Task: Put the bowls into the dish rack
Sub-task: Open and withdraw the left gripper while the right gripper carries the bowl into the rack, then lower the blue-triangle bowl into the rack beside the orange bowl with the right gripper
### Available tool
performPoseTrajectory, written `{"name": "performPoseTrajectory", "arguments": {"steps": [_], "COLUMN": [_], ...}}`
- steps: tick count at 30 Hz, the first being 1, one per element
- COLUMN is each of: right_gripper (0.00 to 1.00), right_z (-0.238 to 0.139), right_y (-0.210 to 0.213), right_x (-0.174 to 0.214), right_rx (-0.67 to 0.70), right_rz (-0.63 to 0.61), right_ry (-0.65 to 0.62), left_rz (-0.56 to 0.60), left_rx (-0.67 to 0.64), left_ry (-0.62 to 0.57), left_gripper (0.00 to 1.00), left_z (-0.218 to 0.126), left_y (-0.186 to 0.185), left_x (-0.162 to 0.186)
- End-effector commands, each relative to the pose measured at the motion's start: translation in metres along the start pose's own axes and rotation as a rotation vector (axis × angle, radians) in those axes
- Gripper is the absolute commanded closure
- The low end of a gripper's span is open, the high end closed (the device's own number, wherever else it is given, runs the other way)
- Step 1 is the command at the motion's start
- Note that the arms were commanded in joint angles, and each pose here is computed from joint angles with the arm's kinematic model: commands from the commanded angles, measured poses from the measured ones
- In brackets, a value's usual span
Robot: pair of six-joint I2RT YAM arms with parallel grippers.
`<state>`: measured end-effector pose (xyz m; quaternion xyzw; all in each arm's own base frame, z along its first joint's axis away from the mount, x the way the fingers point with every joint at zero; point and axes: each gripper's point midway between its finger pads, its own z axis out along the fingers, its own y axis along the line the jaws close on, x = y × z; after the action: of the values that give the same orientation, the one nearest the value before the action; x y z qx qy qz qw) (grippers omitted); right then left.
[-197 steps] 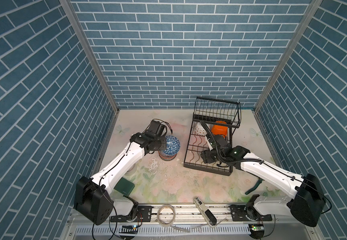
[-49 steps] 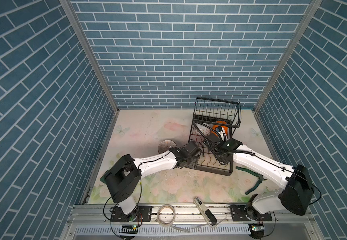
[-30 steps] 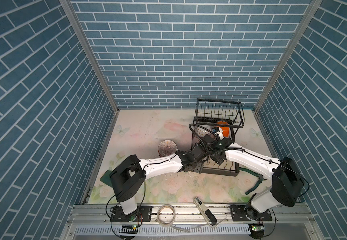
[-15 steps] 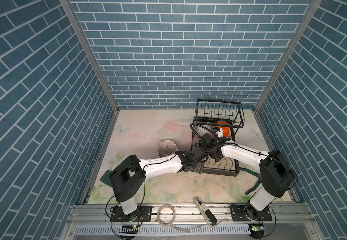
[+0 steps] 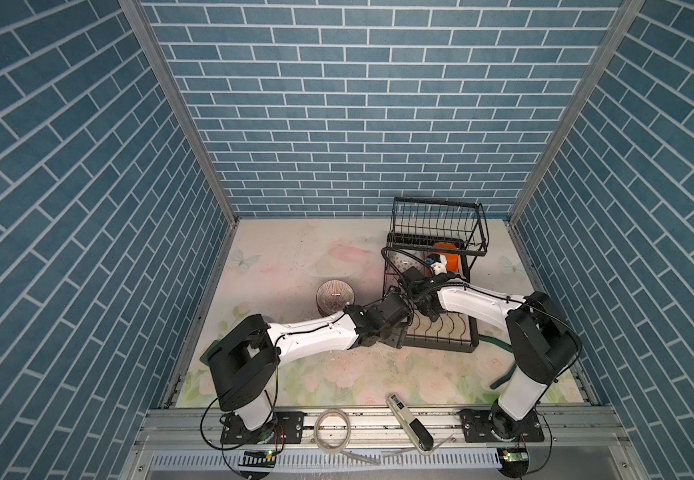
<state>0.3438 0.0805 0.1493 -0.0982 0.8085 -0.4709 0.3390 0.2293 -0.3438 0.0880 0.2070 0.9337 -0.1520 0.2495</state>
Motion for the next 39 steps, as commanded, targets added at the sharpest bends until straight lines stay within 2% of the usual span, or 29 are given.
{"name": "performPoseTrajectory", "arguments": {"steps": [1,19,39], "right_gripper": [1.0,1.0,1.0], "right_z": [0.001,0.018,0.027], "right_y": [-0.015,-0.001,0.013], "right_x": [-0.013,-0.026,-0.032], "right_rx": [0.082,0.084,0.144], "right_rz": [0.07,0.12,0.054], "right_ry": [-0.034,-0.009,0.015], "left_rz": [0.008,-0.011,-0.041], "left_rx": [0.013,0.04,-0.007], "left_ry": [-0.032,-0.12,-0.232], "left_gripper": [0.22,0.22,0.2], "left_z": [-0.006,-0.026,-0.05], "left_y": [-0.003,0.005,0.033], "left_x": [-0.003,-0.004,0.001]}}
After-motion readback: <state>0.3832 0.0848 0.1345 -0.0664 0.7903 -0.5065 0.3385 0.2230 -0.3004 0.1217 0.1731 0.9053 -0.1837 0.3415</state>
